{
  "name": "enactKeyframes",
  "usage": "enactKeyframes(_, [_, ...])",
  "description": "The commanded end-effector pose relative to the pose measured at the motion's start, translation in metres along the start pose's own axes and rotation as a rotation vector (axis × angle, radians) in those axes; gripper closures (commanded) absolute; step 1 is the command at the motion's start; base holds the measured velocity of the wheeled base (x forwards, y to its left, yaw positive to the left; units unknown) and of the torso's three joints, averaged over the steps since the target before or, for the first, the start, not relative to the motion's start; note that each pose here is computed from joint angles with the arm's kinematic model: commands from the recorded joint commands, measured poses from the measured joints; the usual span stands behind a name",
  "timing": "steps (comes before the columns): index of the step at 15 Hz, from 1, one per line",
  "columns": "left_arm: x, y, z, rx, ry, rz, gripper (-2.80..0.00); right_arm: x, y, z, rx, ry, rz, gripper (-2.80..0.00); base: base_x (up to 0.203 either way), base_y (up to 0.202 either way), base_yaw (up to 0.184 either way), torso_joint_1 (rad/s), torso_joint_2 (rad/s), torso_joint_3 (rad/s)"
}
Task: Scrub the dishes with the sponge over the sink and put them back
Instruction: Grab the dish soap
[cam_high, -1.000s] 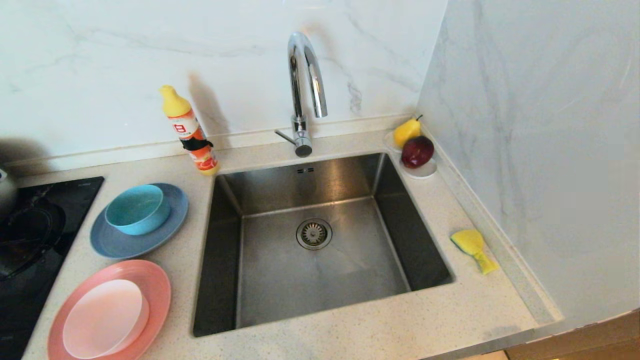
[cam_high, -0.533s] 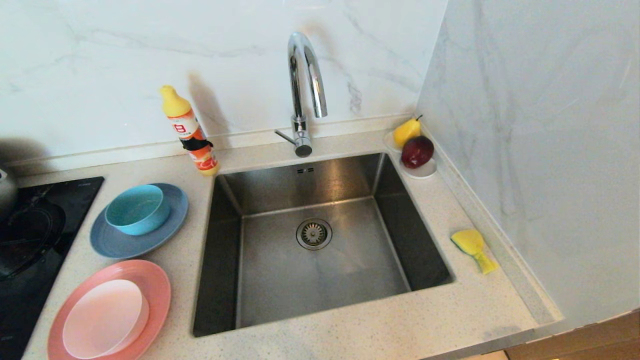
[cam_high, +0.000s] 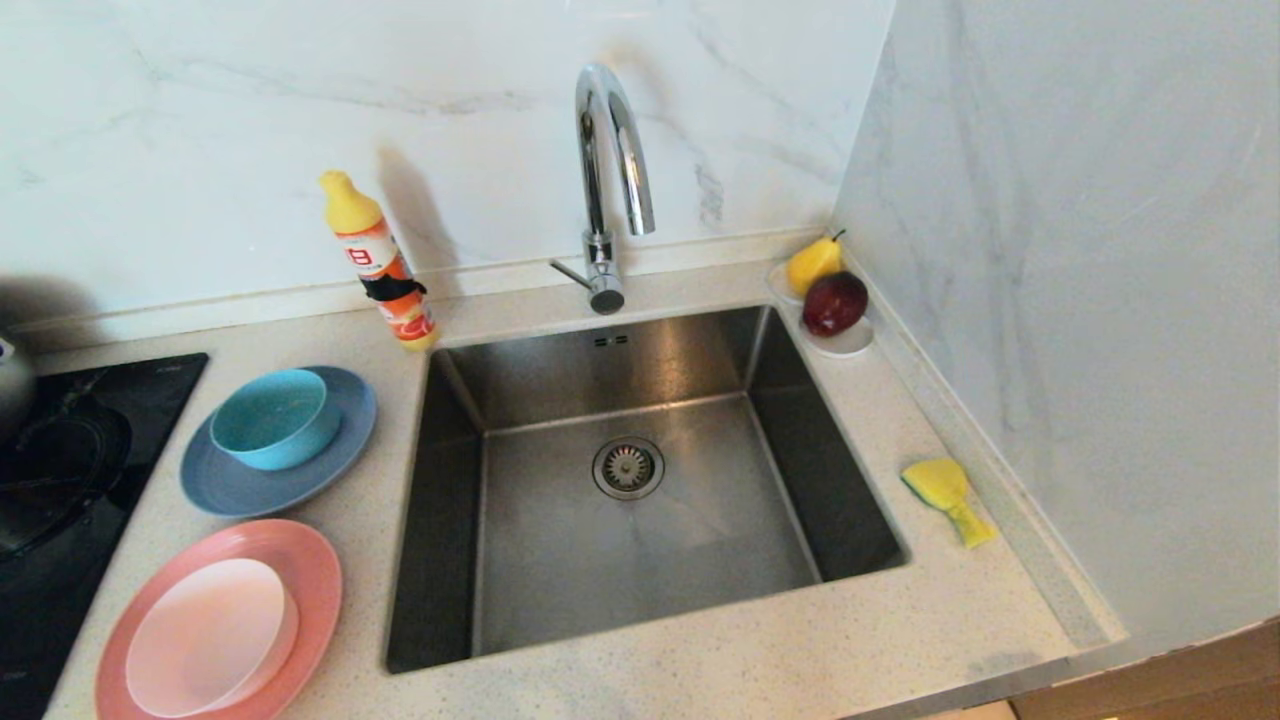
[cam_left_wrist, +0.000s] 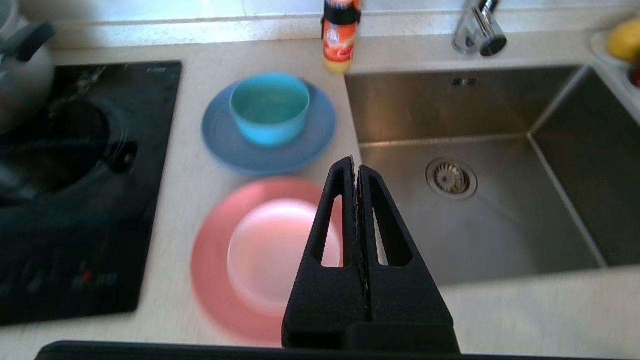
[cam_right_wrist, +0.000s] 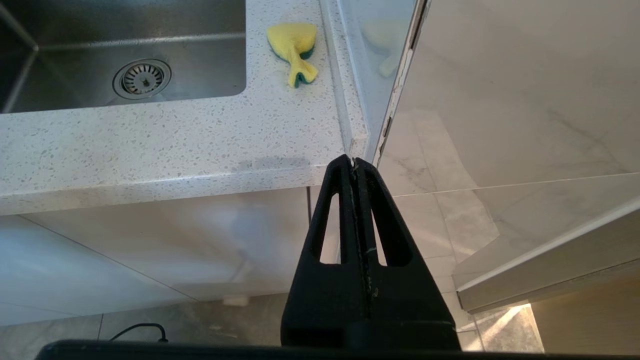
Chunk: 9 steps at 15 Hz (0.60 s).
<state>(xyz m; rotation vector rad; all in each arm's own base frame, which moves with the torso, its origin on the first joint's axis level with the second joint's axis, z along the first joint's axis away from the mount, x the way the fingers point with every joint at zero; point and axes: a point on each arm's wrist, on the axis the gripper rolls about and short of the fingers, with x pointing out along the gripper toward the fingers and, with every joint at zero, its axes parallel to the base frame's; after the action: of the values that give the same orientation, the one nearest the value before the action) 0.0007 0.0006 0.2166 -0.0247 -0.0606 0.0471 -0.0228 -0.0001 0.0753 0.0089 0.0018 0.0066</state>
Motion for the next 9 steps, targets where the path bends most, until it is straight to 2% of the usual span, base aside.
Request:
enactKeyframes(1, [0.071,-0.002,0.018,-0.006,0.147,0.008,0.0,0.0,0.0,0.0,0.0,-0.001,0.001,0.0,0.0,0.0,0.0,0.0,0.0,0.0])
enactKeyframes(5, [0.16,-0.005,0.024,-0.005,0.177,0.013,0.0,0.0,0.0,0.0,0.0,-0.001,0.002,0.0,0.0,0.0,0.0,0.0,0.0,0.0])
enactKeyframes(9, [0.23,-0.006,0.001,-0.002,0.175,0.014,0.0,0.0,0.0,0.0,0.0,-0.002,0.001,0.0,0.0,0.0,0.0,0.0,0.0,0.0])
